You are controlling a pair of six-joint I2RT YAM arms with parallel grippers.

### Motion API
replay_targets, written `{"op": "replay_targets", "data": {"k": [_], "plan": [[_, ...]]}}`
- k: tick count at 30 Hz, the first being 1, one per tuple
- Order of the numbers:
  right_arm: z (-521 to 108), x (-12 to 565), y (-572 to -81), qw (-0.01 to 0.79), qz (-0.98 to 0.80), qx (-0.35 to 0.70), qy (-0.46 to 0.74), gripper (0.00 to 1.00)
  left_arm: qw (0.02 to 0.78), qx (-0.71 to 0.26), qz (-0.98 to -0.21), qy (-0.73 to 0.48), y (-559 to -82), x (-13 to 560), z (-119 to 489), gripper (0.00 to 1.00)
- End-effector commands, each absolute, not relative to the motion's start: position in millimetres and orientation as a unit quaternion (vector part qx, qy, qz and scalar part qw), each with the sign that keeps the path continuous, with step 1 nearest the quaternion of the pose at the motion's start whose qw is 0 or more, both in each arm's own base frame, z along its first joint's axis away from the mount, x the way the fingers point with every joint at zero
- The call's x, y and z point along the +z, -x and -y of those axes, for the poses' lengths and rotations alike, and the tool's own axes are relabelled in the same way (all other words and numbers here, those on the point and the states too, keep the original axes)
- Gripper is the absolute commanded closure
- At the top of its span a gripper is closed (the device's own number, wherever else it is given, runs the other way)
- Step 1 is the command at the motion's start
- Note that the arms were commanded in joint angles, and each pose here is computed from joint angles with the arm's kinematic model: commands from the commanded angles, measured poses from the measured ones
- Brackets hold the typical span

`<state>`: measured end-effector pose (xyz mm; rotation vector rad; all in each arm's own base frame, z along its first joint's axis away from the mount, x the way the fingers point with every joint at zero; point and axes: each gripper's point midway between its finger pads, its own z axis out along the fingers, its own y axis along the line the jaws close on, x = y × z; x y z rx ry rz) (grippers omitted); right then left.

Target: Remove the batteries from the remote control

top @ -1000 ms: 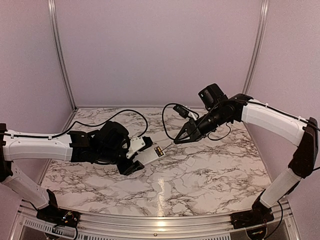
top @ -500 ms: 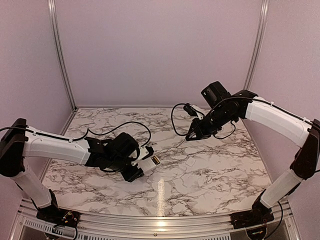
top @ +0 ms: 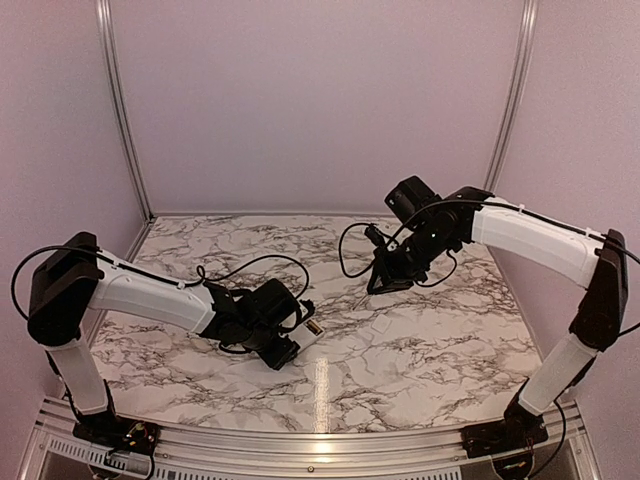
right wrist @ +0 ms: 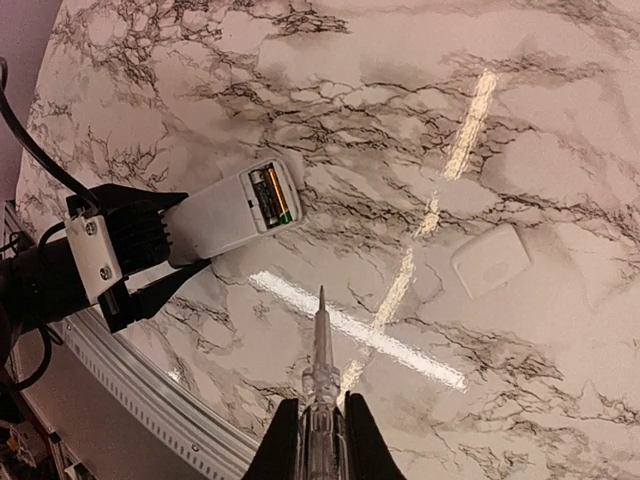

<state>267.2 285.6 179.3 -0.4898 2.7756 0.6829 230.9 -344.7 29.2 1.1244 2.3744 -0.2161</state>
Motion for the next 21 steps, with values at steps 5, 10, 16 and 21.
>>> {"op": "replay_targets", "data": {"k": [5, 10, 16, 21], "plan": [[-292.4, 160.4, -265.3, 0.092, -0.961, 0.232, 0.122, 1.00, 0.272, -0.073, -0.897, -0.339, -231.1, 26.3, 368.8, 0.98], [-299.1, 154.1, -266.8, 0.082, -0.962, 0.238, 0.103, 1.00, 0.254, -0.065, -0.919, -0.296, -226.1, 13.6, 361.5, 0.98], [-310.5, 136.5, -271.7, 0.062, -0.966, 0.238, 0.074, 1.00, 0.236, -0.090, -0.936, -0.245, -220.8, 4.7, 367.5, 0.98], [-321.4, 131.1, -280.8, 0.065, -0.965, 0.247, 0.066, 1.00, 0.240, -0.084, -0.940, -0.227, -221.5, -0.6, 366.4, 0.99]]}}
